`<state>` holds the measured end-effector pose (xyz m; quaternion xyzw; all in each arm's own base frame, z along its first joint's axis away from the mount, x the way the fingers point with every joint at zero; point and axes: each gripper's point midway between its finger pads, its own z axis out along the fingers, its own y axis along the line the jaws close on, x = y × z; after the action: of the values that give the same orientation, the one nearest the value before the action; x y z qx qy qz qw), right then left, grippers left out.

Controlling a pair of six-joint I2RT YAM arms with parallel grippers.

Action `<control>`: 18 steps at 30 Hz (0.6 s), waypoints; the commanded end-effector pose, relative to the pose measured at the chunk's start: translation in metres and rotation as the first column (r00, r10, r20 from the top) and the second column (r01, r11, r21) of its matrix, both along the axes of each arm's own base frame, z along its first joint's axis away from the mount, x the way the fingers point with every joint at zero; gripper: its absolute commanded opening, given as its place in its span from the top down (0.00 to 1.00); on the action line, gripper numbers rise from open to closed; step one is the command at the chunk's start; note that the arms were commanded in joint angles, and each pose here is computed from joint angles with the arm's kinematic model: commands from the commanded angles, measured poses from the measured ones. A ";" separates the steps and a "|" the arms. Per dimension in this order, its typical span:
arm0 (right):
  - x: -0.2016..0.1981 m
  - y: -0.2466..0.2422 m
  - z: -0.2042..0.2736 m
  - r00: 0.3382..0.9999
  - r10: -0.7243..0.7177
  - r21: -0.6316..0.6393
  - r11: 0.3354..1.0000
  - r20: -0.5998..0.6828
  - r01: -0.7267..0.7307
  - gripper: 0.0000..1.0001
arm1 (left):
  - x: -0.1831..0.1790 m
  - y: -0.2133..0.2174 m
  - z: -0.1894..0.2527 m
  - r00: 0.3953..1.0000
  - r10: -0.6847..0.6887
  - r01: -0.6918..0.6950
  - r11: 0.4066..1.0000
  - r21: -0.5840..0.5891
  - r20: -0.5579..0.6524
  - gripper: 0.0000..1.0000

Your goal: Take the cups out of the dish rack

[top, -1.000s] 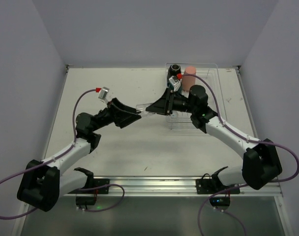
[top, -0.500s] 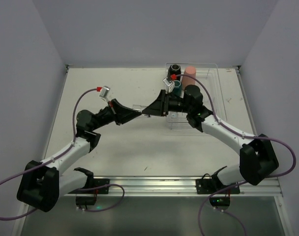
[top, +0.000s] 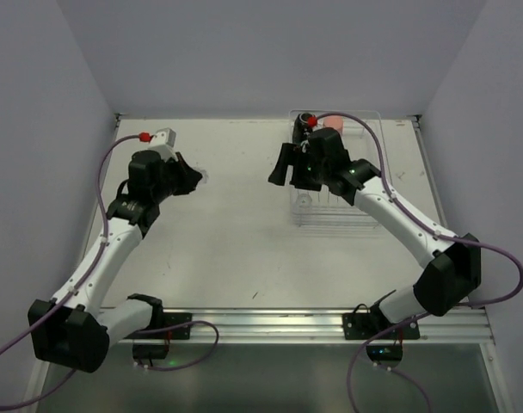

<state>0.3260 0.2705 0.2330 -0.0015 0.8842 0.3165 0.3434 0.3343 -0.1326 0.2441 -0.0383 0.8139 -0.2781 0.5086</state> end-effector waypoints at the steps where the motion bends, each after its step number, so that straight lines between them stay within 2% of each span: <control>1: 0.004 -0.053 -0.051 0.985 -0.150 -0.345 0.932 -0.088 0.111 0.17 | -0.007 0.046 -0.062 0.968 0.132 -0.061 0.948 0.313 -0.213 1.00; 5: 0.006 -0.071 -0.068 0.972 -0.211 -0.454 0.880 -0.106 0.142 0.17 | -0.003 0.047 -0.096 0.941 0.114 0.017 0.925 0.380 -0.320 1.00; 13: 0.003 -0.081 -0.081 0.965 -0.235 -0.491 0.858 -0.115 0.150 0.17 | -0.007 0.074 -0.130 0.887 0.246 -0.002 0.848 0.530 -0.390 1.00; 18: 0.002 -0.086 -0.086 0.963 -0.241 -0.504 0.851 -0.123 0.149 0.17 | -0.012 0.081 -0.152 0.849 0.289 0.021 0.817 0.577 -0.441 1.00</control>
<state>0.3287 0.1976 0.1432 0.0289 0.9601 0.0644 0.2707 0.3169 -0.0617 0.0889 -0.0267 0.9583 -0.0090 0.2843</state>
